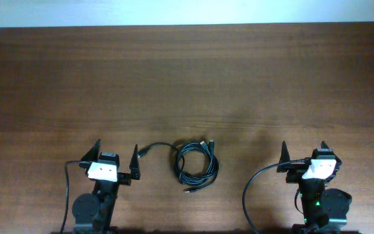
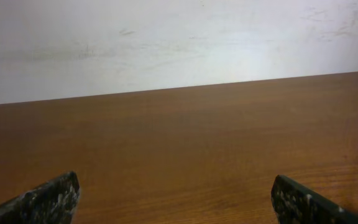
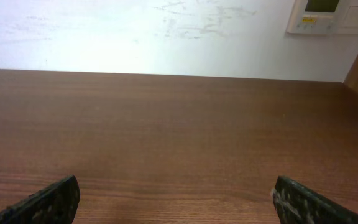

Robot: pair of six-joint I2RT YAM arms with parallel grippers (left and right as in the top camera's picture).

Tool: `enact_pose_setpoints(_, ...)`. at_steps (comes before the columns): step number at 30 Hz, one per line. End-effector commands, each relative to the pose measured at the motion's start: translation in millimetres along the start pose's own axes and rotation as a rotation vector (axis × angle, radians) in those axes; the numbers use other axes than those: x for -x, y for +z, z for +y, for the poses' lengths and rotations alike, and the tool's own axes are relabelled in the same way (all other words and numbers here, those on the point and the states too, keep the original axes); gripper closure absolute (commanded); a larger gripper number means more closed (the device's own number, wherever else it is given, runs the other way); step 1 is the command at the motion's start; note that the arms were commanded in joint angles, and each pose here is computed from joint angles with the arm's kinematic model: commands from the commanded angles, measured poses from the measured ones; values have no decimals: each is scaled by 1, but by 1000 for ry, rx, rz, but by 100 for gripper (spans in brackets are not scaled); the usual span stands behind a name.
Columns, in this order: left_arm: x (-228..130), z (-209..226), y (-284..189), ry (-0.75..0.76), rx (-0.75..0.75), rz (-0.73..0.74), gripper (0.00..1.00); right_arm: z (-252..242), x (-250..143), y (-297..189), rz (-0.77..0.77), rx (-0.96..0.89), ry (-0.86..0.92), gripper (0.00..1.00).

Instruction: Untangle cables

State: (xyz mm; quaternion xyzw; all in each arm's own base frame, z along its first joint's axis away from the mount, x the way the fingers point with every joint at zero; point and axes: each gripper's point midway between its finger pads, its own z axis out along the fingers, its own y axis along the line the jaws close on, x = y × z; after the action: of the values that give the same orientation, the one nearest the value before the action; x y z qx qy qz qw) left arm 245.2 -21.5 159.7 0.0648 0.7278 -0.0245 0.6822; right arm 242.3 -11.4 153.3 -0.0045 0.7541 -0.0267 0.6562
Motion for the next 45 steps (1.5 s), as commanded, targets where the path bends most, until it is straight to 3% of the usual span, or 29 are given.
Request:
enact_pose_setpoints(1,-1,4,-1,15,22,2,1,-3,-2,0,4,-15,9,1)
enact_pose_setpoints(45,-1,4,-1,15,22,1,1,-3,-2,0,5,-15,5,1)
